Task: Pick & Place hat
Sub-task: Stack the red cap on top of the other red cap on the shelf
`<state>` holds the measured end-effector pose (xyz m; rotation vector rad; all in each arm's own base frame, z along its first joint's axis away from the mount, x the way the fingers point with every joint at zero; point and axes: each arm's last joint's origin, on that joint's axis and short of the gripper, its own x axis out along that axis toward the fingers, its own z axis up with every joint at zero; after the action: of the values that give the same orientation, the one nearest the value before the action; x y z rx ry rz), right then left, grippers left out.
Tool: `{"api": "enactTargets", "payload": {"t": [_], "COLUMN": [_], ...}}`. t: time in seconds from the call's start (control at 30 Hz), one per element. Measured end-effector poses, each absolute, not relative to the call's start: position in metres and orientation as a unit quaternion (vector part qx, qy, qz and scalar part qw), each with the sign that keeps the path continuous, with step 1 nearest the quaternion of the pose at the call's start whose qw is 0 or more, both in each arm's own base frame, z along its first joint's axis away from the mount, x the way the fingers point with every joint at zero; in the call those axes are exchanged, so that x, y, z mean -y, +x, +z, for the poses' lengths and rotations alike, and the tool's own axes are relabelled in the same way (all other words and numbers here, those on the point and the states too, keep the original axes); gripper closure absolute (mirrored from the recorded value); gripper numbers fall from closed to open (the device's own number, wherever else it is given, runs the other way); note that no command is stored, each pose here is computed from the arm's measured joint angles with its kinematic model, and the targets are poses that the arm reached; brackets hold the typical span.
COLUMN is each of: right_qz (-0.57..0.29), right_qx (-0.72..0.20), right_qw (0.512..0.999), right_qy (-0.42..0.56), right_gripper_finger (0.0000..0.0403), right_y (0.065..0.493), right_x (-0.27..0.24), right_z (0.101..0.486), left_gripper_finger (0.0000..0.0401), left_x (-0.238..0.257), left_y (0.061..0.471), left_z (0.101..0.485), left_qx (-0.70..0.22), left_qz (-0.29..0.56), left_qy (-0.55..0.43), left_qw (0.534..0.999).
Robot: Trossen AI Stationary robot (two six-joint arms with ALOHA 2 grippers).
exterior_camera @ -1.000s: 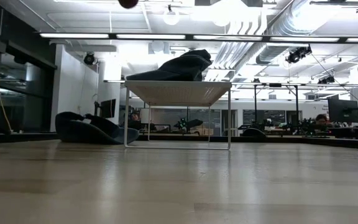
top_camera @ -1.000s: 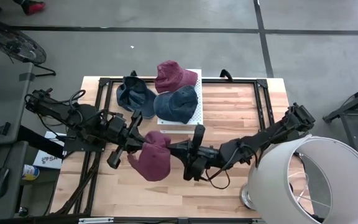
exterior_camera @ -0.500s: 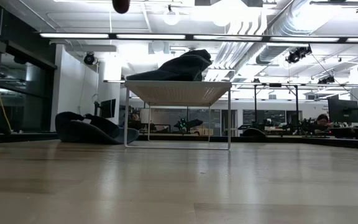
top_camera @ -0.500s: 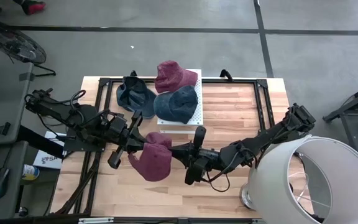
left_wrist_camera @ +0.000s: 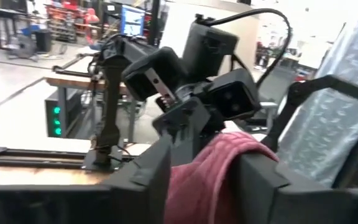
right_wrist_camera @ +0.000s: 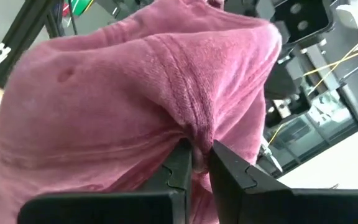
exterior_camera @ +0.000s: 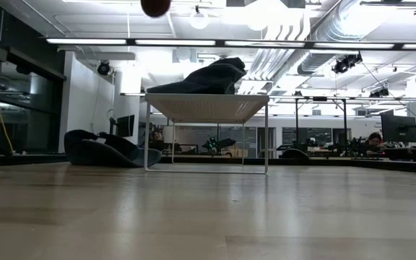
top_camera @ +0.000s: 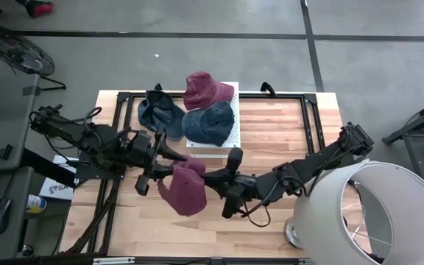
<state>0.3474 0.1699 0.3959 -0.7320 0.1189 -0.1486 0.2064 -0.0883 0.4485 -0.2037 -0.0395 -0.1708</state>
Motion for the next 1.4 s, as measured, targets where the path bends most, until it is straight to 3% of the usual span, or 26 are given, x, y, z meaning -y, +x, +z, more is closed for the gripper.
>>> {"api": "enactTargets", "payload": {"t": [0.17, 0.37, 0.8, 1.1, 1.4], "right_qz": [-0.069, -0.063, -0.058, -0.034, -0.03], "right_qx": [-0.08, -0.09, -0.107, -0.146, -0.173], "right_qw": [0.929, 0.932, 0.936, 0.934, 0.936], "right_qy": [-0.355, -0.346, -0.329, -0.325, -0.303], "right_gripper_finger": [0.0373, 0.0373, 0.0373, 0.0373, 0.0373], "right_y": [0.347, 0.348, 0.347, 0.346, 0.344], "right_x": [-0.168, -0.166, -0.154, -0.129, -0.08], "right_z": [0.395, 0.393, 0.394, 0.418, 0.451], "left_gripper_finger": [0.0197, 0.0167, 0.0162, 0.0162, 0.0162], "left_x": [0.085, 0.081, 0.066, 0.052, 0.035], "left_y": [0.202, 0.196, 0.165, 0.139, 0.116], "left_z": [0.451, 0.452, 0.451, 0.454, 0.455], "left_qx": [0.025, 0.021, -0.02, -0.023, -0.014], "left_qz": [-0.064, -0.053, -0.04, 0.001, 0.109], "left_qy": [-0.092, -0.091, -0.097, -0.096, -0.091], "left_qw": [0.993, 0.994, 0.994, 0.995, 0.99]}}
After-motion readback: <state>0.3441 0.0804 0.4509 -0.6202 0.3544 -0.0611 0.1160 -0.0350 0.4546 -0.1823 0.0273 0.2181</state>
